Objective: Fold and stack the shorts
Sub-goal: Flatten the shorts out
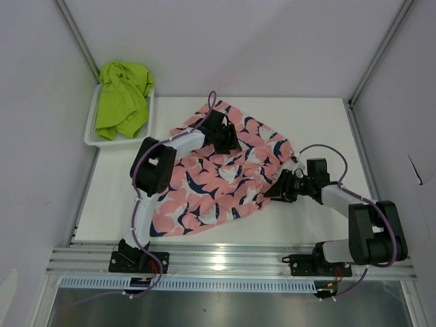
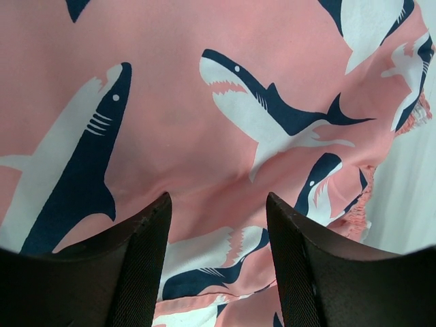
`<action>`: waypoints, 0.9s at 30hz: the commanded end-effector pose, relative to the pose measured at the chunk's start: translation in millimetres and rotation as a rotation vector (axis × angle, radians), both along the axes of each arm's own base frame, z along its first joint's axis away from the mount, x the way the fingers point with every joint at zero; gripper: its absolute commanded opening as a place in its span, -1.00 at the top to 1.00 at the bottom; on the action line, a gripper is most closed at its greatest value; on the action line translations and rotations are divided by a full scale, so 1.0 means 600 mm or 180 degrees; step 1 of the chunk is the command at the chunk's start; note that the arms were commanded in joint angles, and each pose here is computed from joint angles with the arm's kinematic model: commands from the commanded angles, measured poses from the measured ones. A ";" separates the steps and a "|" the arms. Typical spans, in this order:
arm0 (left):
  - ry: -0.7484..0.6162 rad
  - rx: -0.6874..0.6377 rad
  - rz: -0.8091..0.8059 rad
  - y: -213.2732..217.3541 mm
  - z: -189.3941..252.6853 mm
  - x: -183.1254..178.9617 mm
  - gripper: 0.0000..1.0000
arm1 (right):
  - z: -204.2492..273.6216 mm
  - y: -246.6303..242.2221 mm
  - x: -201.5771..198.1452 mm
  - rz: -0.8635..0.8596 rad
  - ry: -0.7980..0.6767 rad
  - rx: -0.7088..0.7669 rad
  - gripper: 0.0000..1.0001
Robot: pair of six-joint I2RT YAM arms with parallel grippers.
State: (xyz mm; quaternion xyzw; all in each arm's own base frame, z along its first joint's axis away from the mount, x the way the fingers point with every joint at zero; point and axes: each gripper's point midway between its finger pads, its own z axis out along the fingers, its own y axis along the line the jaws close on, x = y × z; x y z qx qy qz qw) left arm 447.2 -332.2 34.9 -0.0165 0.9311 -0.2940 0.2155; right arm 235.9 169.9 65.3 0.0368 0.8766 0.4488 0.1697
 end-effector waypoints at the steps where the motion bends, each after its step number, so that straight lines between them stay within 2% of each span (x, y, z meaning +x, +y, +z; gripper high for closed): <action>1: -0.0037 -0.0013 -0.0049 -0.003 0.002 0.001 -0.22 | 0.012 0.018 -0.008 0.0166 -0.0027 0.0212 0.17; 8: -0.0037 -0.0013 -0.0044 -0.002 0.002 0.003 -0.23 | -0.050 0.003 -0.022 0.0012 0.0293 -0.0168 0.07; 12: -0.0032 -0.0002 -0.0043 -0.002 0.001 0.001 -0.22 | -0.064 0.009 -0.037 0.0014 0.0414 -0.0084 0.05; 13: -0.0027 0.0002 -0.0036 -0.002 0.000 0.001 -0.23 | -0.060 0.018 -0.028 0.0059 0.0294 -0.0035 0.07; 16: -0.0031 0.0007 -0.0041 -0.003 0.000 0.001 -0.22 | -0.057 0.035 -0.031 0.0158 0.0316 0.0086 0.32; 20: -0.0029 0.0005 -0.0033 -0.002 0.000 0.001 -0.22 | -0.060 0.040 -0.039 0.0175 0.0342 0.0009 1.00; 27: 0.0046 0.0044 -0.0044 -0.003 0.000 0.008 -0.22 | -0.066 0.003 -0.078 -0.0128 0.0439 -0.0389 1.00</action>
